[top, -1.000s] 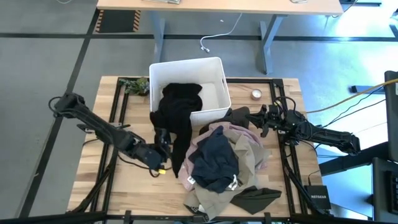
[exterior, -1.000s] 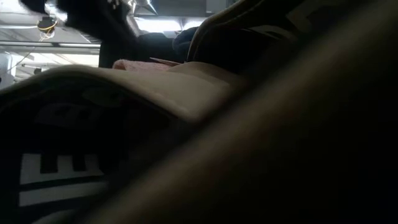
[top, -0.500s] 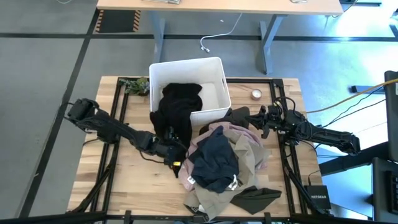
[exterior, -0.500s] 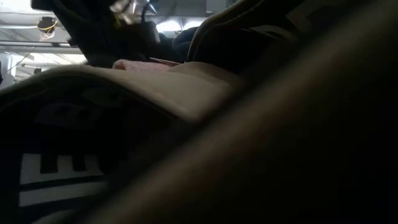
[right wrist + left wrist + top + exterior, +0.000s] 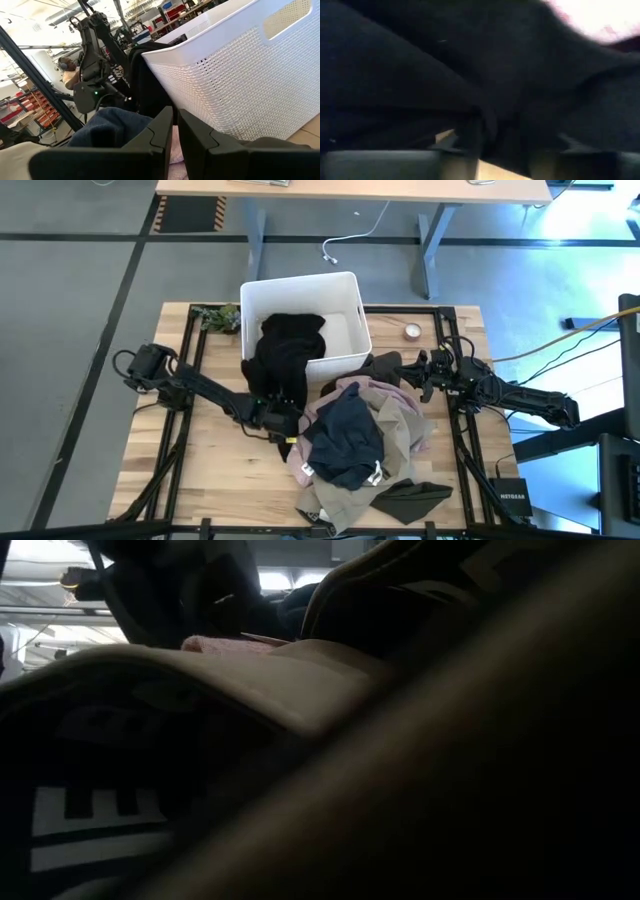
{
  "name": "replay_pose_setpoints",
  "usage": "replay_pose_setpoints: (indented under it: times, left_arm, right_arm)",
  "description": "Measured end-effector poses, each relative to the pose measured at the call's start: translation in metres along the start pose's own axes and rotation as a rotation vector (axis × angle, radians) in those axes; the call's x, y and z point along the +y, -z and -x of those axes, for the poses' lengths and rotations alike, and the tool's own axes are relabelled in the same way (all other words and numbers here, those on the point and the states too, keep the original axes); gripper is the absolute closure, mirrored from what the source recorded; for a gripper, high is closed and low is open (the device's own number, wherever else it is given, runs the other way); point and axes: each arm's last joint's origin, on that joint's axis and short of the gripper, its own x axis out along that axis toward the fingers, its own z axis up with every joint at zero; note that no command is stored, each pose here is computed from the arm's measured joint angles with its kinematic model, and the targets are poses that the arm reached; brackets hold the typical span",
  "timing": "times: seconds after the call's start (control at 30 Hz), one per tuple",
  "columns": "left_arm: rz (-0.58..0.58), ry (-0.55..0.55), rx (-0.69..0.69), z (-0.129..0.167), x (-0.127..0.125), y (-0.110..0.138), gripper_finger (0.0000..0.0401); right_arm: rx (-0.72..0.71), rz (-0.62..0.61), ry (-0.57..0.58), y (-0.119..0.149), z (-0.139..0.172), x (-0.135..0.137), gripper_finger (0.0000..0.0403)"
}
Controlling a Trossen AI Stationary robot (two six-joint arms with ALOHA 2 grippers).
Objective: Sort clothes
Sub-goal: Put the black jacket into the white laundry bin
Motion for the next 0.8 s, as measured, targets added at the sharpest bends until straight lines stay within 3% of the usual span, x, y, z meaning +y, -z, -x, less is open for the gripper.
replay_pose_setpoints:
  times: [0.13, 0.47, 0.8]
  left_arm:
    - [-0.092, -0.008, -0.010, 0.015, 0.002, -0.007, 0.0386]
    - [-0.090, -0.319, -0.235, 0.110, 0.052, -0.053, 0.0396]
    - [0.139, -0.625, -0.511, 0.204, 0.158, -0.074, 0.0398]
  right_arm:
    - [0.001, 0.000, 0.001, 0.000, 0.000, 0.000, 0.0356]
    - [0.001, 0.000, 0.002, 0.000, 0.000, 0.000, 0.0356]
    - [-0.004, 0.004, 0.004, 0.000, 0.000, 0.000, 0.0356]
